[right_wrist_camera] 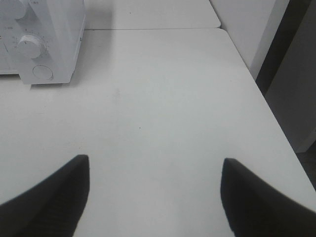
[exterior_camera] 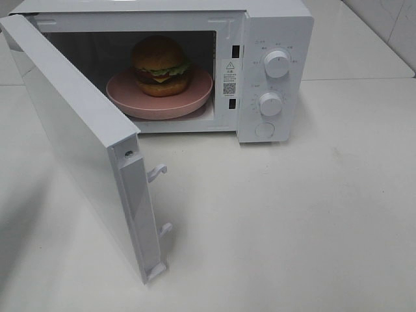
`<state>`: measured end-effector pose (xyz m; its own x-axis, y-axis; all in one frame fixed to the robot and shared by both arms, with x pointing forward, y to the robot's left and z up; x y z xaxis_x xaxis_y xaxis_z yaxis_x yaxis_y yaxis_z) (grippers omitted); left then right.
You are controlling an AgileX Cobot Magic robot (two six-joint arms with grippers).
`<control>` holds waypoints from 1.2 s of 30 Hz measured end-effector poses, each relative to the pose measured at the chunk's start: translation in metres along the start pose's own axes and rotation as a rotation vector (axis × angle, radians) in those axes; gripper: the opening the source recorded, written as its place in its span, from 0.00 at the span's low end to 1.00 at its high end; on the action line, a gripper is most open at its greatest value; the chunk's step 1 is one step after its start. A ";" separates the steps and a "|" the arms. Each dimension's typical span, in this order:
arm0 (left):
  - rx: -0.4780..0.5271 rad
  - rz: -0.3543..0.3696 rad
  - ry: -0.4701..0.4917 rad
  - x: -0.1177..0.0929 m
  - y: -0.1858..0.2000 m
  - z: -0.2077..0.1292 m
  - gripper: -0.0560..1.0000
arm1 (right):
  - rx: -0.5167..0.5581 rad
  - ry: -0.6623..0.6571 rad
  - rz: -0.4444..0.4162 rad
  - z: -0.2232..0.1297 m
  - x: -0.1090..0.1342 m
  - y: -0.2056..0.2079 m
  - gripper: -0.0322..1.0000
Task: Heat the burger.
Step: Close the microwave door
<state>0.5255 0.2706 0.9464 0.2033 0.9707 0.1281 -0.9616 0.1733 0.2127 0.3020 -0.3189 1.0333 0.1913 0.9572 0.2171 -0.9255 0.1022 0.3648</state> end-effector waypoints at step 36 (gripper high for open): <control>-0.042 -0.297 -0.026 -0.121 -0.065 0.006 0.05 | 0.000 0.000 0.000 0.000 0.000 0.000 0.73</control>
<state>0.5644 0.1413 0.9226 0.4808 0.8721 0.0910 -0.8662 0.4563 0.2039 0.3020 -0.3189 1.0333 0.1913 0.9572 0.2171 -0.9255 0.1022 0.3648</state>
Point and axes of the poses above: a point on each arm's last joint axis where the gripper is mounted, y pointing back along that axis away from the gripper, x along the wrist's bending axis when the last joint is at zero, z = x × y, the point moved 7 cm from there along -y, pointing out along that axis toward the gripper, and after that the axes turned 15 degrees about -y, right-handed, at the moved point
